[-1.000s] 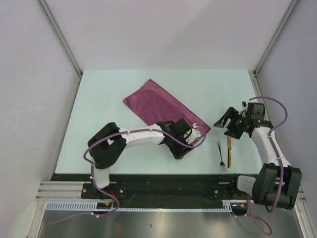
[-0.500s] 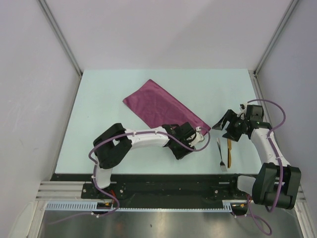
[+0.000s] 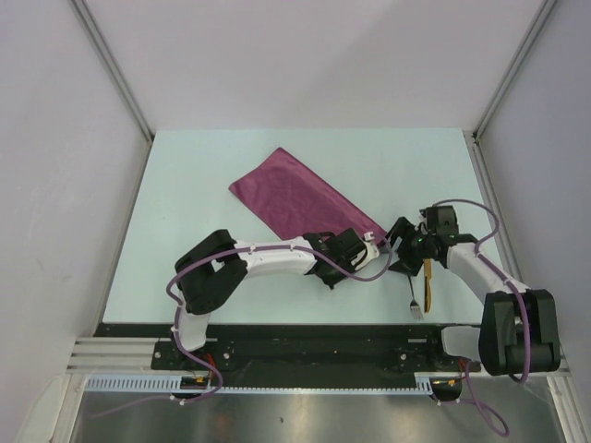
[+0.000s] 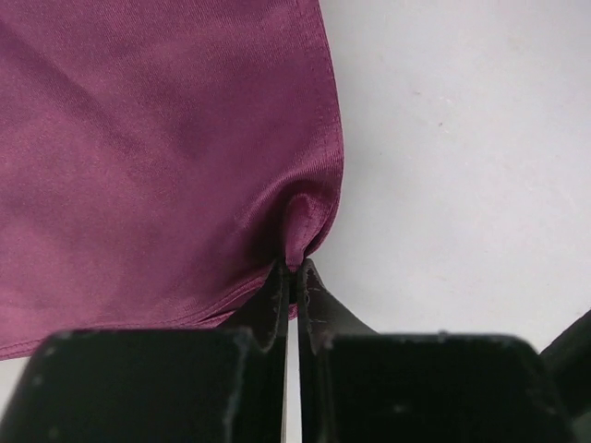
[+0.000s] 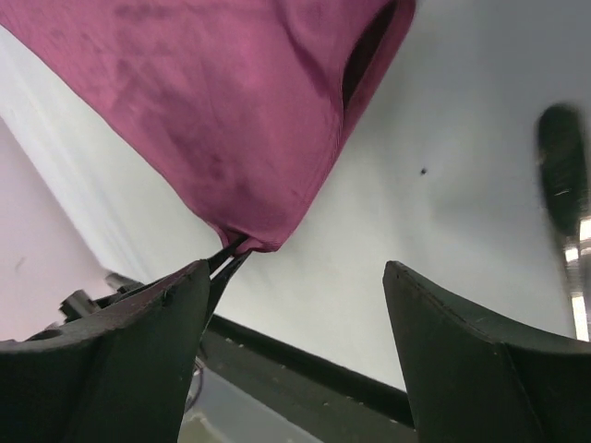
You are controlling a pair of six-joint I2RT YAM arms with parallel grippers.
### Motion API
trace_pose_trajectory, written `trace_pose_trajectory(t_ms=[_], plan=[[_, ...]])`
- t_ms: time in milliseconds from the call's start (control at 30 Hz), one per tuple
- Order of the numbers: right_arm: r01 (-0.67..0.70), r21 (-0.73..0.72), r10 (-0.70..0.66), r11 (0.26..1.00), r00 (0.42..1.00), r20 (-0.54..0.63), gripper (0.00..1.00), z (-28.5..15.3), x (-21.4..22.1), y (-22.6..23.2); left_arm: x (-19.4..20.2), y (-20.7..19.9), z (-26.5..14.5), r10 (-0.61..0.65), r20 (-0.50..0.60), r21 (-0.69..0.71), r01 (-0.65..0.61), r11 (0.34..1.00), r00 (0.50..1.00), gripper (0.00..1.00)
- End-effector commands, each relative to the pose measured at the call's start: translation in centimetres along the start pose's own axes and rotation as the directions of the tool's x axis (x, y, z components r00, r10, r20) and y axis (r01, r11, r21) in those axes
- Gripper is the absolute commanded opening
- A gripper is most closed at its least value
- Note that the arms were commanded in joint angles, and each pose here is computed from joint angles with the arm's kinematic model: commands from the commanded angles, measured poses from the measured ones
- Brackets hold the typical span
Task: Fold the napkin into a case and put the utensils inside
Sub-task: Pick up the rectangle-folded napkin from the center of the board.
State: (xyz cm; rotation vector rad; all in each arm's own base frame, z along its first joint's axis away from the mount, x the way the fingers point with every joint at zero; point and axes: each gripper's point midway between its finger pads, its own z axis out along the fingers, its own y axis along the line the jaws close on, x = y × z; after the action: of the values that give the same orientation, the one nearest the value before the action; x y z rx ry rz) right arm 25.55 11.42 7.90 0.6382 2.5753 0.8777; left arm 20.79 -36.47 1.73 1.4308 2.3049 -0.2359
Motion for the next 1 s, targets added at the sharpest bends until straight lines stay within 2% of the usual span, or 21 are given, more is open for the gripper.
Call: trace_pose_trajectory(t_ms=[0,133,400,667,867,933,967], plan=[[-0.165,-0.058,0.165,0.985,0.986,-0.005,0.80,1.8,1.1,1.7,-0.2,-0.2,-1.2,-0.019,0.019,0.024,0.019,1.000,1.000,0.00],[-0.200,-0.038,0.201,0.979,0.979,0.030,0.79,2.2,1.4,1.1,-1.2,-0.8,-2.7,-0.058,0.064,0.088,0.053,0.995,0.996,0.00],[-0.221,-0.046,0.221,0.974,0.975,-0.013,0.77,3.8,2.7,1.1,-2.8,-1.3,-5.5,-0.158,0.139,0.202,0.128,0.971,0.978,0.00],[-0.235,-0.091,0.236,0.968,0.972,0.007,0.71,5.1,2.1,2.0,-3.5,-1.5,-7.1,-0.173,0.170,0.238,0.130,0.963,0.970,0.00],[-0.227,-0.090,0.234,0.970,0.968,0.084,0.64,6.0,0.6,1.4,-3.4,-1.6,-7.7,-0.170,0.181,0.247,0.122,0.961,0.969,0.00],[-0.224,-0.079,0.232,0.971,0.967,0.102,0.57,6.4,0.5,0.8,-3.3,-1.6,-7.8,-0.168,0.185,0.251,0.119,0.961,0.968,0.00],[-0.216,-0.090,0.225,0.972,0.968,0.113,0.47,6.4,0.2,0.9,-3.4,-1.8,-8.0,-0.168,0.190,0.261,0.115,0.958,0.967,0.00]])
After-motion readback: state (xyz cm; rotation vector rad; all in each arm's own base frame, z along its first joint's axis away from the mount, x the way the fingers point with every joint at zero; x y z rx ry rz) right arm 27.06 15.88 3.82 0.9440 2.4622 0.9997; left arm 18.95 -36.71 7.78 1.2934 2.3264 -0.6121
